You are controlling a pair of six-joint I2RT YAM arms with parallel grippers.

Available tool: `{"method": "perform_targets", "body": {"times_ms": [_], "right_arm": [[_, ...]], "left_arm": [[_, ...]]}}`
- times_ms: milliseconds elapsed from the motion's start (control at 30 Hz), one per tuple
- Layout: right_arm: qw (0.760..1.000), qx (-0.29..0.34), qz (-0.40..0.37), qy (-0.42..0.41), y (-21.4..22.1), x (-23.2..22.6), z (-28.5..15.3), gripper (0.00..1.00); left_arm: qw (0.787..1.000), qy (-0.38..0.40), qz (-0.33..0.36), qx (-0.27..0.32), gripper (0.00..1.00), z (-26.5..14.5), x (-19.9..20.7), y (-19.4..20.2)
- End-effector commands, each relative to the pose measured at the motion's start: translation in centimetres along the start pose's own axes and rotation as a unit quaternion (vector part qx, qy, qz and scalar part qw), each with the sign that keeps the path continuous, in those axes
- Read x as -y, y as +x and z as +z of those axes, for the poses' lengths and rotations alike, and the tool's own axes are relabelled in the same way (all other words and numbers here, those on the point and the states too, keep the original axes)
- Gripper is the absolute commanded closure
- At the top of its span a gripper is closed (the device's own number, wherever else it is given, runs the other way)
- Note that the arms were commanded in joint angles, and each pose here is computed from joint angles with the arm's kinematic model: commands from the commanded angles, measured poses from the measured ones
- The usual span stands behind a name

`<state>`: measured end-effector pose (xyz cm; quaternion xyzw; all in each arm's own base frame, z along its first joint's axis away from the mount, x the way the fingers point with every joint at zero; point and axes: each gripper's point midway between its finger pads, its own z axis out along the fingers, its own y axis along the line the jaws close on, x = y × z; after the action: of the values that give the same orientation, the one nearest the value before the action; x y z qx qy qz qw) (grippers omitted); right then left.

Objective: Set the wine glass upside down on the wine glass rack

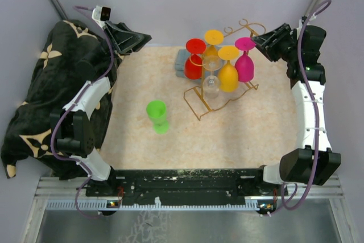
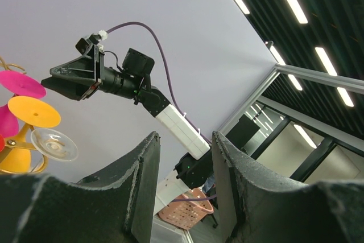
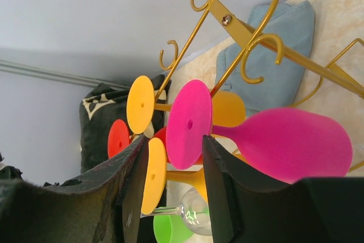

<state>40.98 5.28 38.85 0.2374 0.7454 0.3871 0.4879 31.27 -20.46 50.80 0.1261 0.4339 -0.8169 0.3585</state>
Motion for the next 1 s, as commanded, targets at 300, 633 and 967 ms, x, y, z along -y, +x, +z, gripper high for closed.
{"method": "perform_targets", "body": {"times_ms": [300,633,967], "right_arm": [[0.998,0.051,-0.045,-0.001,-1.8,-2.0,-2.6,0.57],[0.995,0.080,-0.062,0.008,-2.2,-2.7,-4.9,0.57],[0.994,0.089,-0.066,-0.018,-2.1,-4.5,-6.4,0.57]], "left_arm": [[0.997,-0.027,0.058,-0.040,0.53,-1.2,0.0,2.1],[0.982,-0.175,0.049,-0.058,0.54,-4.0,-4.8,2.9],[0.877,-0.462,0.099,-0.084,0.53,-11.8,-11.5,4.2]]}}
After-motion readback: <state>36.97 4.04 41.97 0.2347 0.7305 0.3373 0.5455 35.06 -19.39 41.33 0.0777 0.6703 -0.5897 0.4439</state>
